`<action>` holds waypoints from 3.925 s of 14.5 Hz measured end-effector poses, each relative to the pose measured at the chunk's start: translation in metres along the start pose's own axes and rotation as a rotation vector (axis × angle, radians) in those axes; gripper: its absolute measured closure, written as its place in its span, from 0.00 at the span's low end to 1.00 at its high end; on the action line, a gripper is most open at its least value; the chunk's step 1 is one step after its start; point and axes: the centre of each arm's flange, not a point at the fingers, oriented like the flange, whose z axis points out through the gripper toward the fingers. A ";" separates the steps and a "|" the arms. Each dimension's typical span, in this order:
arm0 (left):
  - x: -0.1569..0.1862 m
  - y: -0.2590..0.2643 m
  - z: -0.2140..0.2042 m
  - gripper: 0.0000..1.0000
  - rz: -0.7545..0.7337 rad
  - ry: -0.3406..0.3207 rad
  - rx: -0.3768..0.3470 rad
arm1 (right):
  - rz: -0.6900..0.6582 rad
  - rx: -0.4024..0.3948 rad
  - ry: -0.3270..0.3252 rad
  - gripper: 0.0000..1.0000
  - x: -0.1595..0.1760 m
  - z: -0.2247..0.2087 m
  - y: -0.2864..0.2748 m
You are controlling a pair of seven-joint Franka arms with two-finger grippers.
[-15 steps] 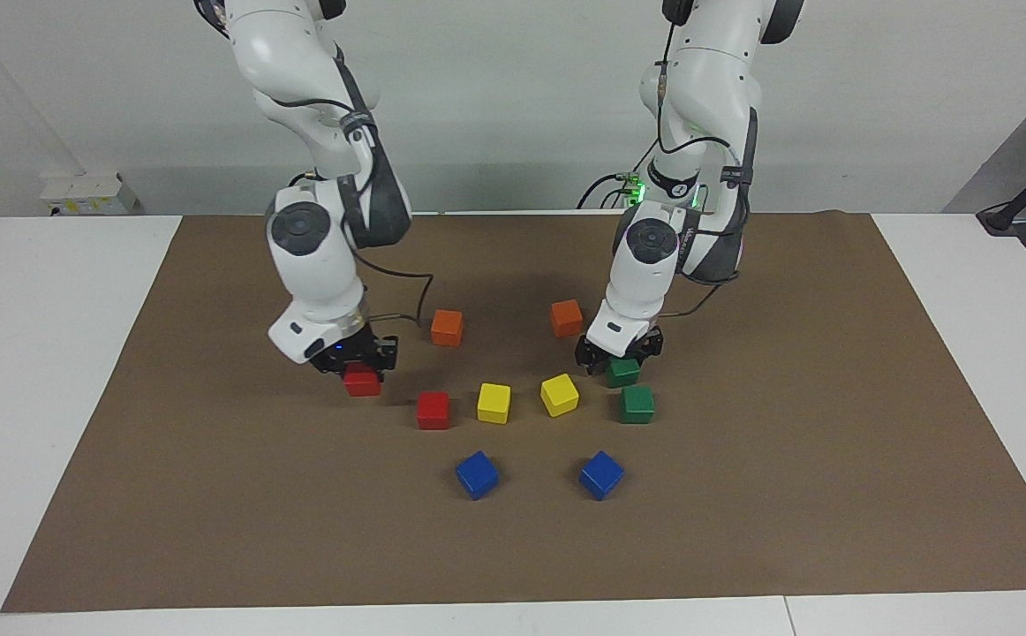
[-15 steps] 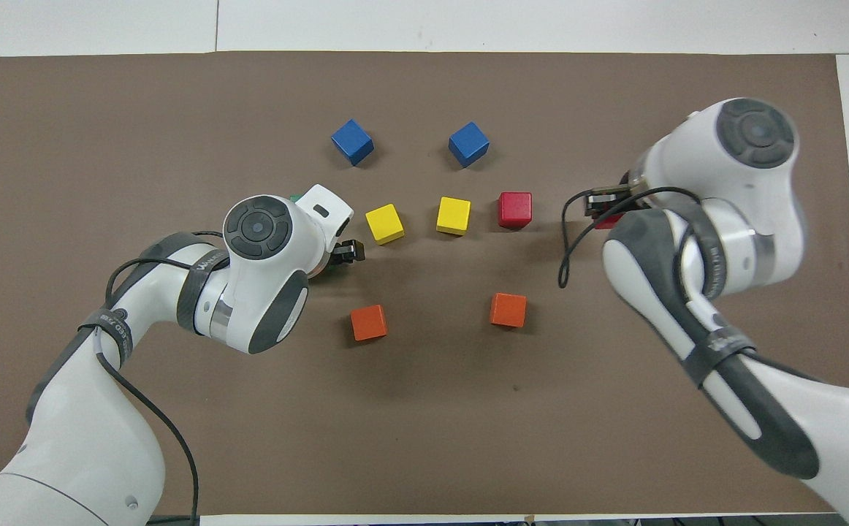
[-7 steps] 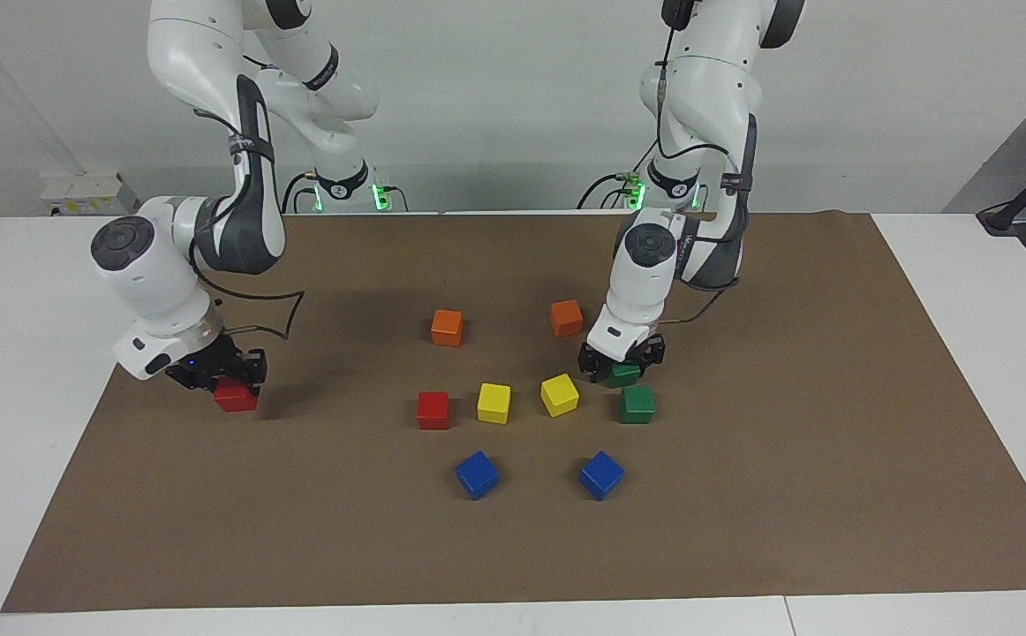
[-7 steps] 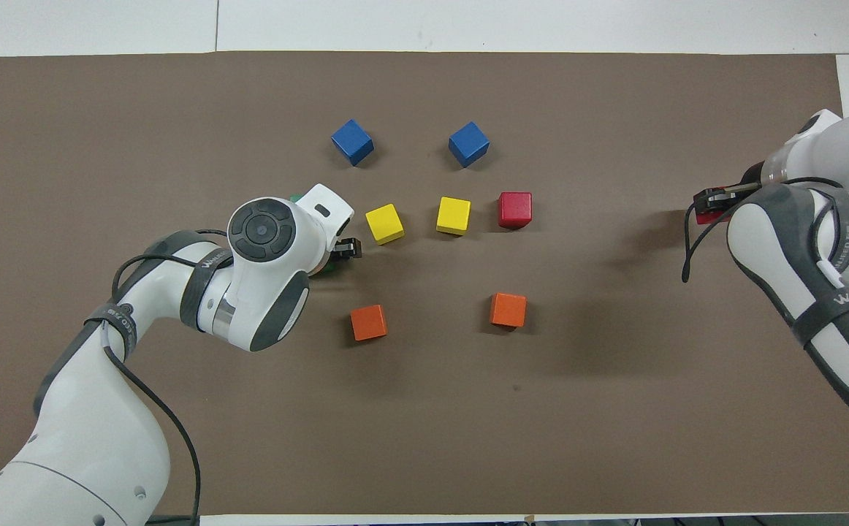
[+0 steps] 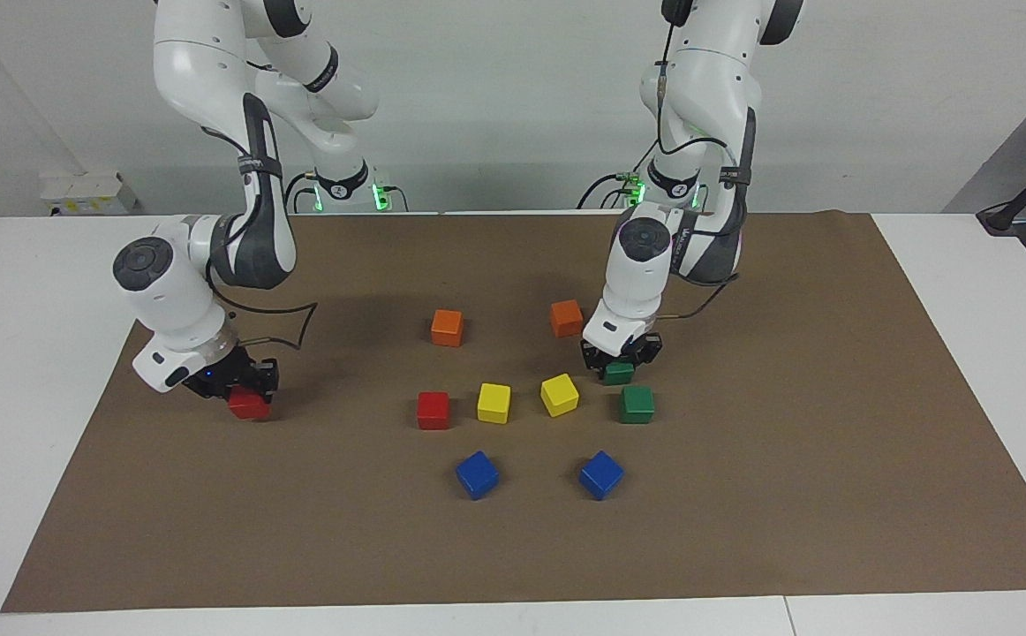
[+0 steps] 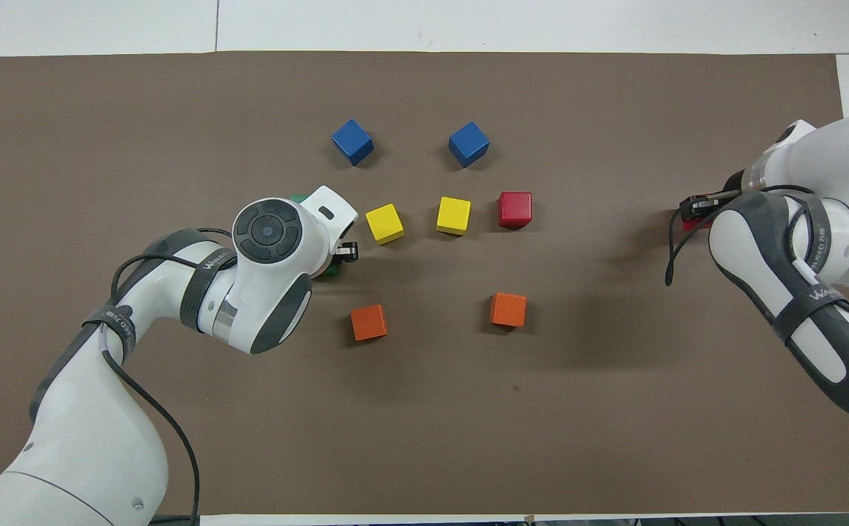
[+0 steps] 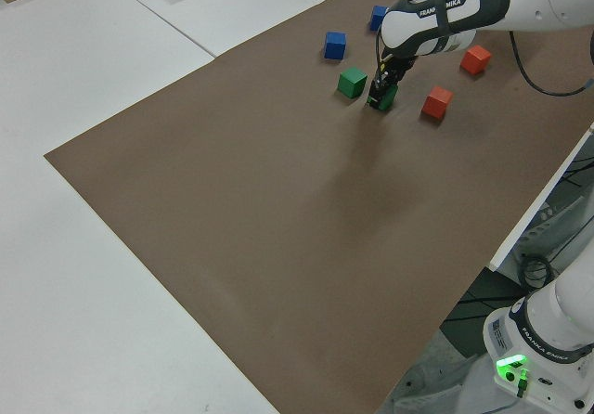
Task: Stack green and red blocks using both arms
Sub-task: 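Carry the red cube outward with the right gripper while the left gripper follows, then set down the red cube with the right gripper while the left gripper sets green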
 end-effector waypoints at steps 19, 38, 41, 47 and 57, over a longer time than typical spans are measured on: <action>0.048 -0.268 -0.083 0.44 0.010 -0.080 0.000 | -0.001 -0.002 0.023 0.45 -0.011 0.026 -0.002; -0.012 -0.362 -0.006 0.44 0.075 -0.085 -0.017 | 0.030 -0.001 0.008 0.00 0.024 -0.109 -0.041; -0.013 -0.362 -0.003 0.44 0.080 -0.079 -0.016 | 0.093 0.004 0.020 0.00 0.045 -0.142 -0.134; -0.015 -0.362 0.001 0.44 0.120 -0.050 -0.013 | 0.195 -0.007 -0.002 0.00 0.056 -0.112 -0.266; -0.016 -0.361 0.005 0.00 0.194 -0.044 -0.014 | 0.221 0.003 0.049 0.00 0.067 -0.070 -0.287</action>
